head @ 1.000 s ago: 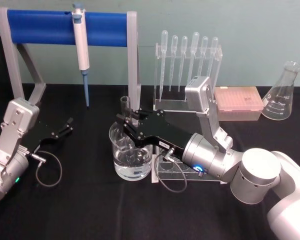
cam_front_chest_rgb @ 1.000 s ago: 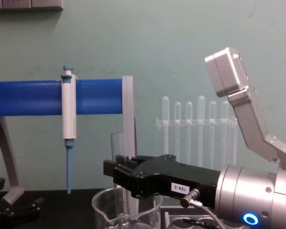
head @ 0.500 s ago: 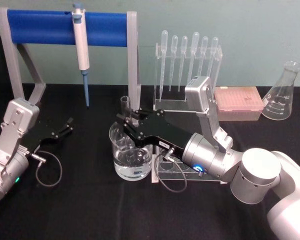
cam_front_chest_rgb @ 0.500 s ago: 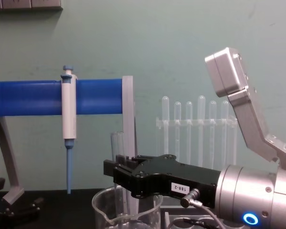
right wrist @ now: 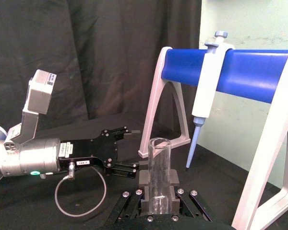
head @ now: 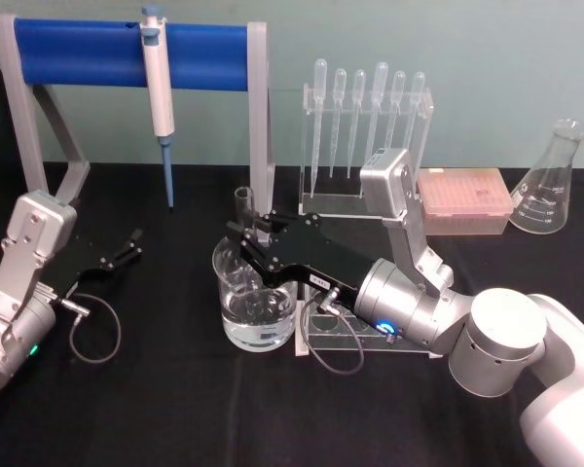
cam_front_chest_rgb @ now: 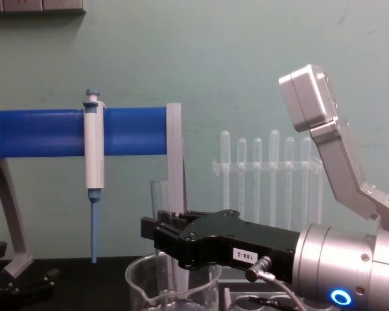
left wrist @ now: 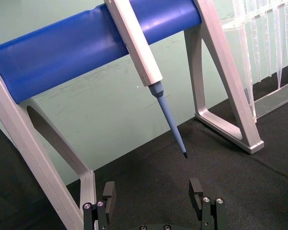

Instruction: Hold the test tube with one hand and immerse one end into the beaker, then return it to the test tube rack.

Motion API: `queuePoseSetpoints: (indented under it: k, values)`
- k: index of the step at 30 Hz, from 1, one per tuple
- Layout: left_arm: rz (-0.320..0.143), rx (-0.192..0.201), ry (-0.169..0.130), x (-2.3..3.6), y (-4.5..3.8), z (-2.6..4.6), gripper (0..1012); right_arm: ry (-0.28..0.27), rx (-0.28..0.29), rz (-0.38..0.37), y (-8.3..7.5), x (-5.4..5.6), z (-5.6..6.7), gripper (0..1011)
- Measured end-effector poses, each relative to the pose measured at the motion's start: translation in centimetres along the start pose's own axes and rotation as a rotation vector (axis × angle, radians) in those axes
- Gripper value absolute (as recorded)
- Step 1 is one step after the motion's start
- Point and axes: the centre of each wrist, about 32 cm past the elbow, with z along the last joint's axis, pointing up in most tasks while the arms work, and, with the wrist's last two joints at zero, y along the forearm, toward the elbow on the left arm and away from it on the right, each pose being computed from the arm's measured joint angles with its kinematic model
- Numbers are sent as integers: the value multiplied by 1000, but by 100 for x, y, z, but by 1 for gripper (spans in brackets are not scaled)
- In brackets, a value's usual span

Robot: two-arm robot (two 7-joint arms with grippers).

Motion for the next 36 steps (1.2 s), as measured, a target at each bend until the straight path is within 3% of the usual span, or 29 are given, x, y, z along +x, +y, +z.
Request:
queuePoseSetpoints:
  k: [36]
  values:
    - [0,0,0,0,0,0,1000,0,0,0,0,0,0,224]
